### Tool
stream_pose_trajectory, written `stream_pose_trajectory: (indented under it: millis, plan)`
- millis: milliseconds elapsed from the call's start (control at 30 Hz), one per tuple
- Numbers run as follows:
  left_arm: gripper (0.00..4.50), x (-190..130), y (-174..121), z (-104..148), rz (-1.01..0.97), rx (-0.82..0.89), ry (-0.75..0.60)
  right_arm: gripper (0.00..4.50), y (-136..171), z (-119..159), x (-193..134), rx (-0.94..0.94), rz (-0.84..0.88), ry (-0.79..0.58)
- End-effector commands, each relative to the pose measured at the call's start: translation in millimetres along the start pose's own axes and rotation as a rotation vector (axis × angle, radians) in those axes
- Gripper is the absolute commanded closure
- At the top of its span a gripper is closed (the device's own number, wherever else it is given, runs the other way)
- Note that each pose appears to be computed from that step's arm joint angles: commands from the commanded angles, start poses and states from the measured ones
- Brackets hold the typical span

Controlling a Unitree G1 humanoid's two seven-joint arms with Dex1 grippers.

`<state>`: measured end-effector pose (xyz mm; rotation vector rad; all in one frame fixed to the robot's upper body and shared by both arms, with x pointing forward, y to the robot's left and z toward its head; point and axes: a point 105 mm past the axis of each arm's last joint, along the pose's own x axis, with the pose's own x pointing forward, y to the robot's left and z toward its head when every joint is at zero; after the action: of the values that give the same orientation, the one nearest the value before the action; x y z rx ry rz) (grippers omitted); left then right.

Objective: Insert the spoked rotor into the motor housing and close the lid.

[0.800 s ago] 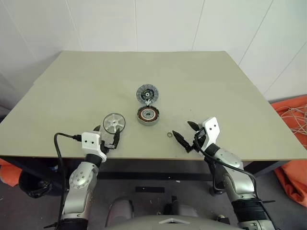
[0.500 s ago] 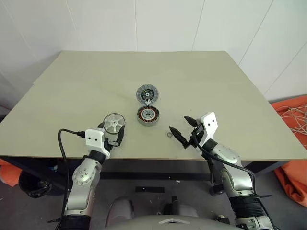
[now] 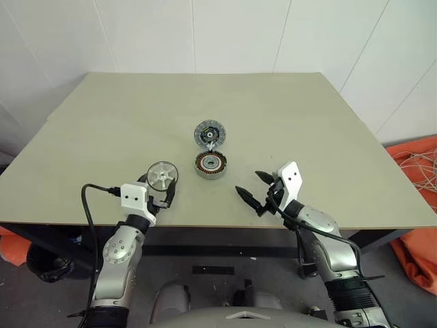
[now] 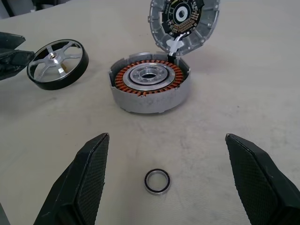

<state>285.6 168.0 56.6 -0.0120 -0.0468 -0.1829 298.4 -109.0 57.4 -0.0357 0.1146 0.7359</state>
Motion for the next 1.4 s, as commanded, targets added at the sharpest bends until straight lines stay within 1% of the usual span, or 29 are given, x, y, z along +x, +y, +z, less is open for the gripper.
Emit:
stream_pose_trajectory:
  millis: [33,433,800,900,1167,1233,1400]
  plan:
    - [0.04,0.8,0.1,12.0,0.003,0.013,-0.042,0.00,1.4,7.7,7.4,-0.029,0.018,-0.009]
    - [0.04,1.1,-0.8,10.9,0.018,0.008,-0.042,0.00,-9.3,-12.8,13.6,-0.090,-0.014,0.133]
    - [0.04,0.3,-1.4,8.1,0.025,0.002,-0.037,0.00,-9.2,-12.1,15.3,-0.105,-0.007,0.158]
    - [0.00,0.2,-2.3,8.1,0.025,0.000,-0.038,0.61,-8.7,-11.5,14.8,-0.105,-0.004,0.159]
    - [0.00,0.0,-2.8,8.1,0.026,0.000,-0.039,3.32,-8.2,-11.7,13.6,-0.106,-0.005,0.161]
    - [0.00,0.1,-2.8,8.1,0.025,0.000,-0.038,3.91,-8.6,-11.4,13.8,-0.108,-0.008,0.160]
    - [0.00,0.1,-3.0,8.0,0.024,0.000,-0.038,3.92,-9.1,-10.2,13.7,-0.113,-0.010,0.158]
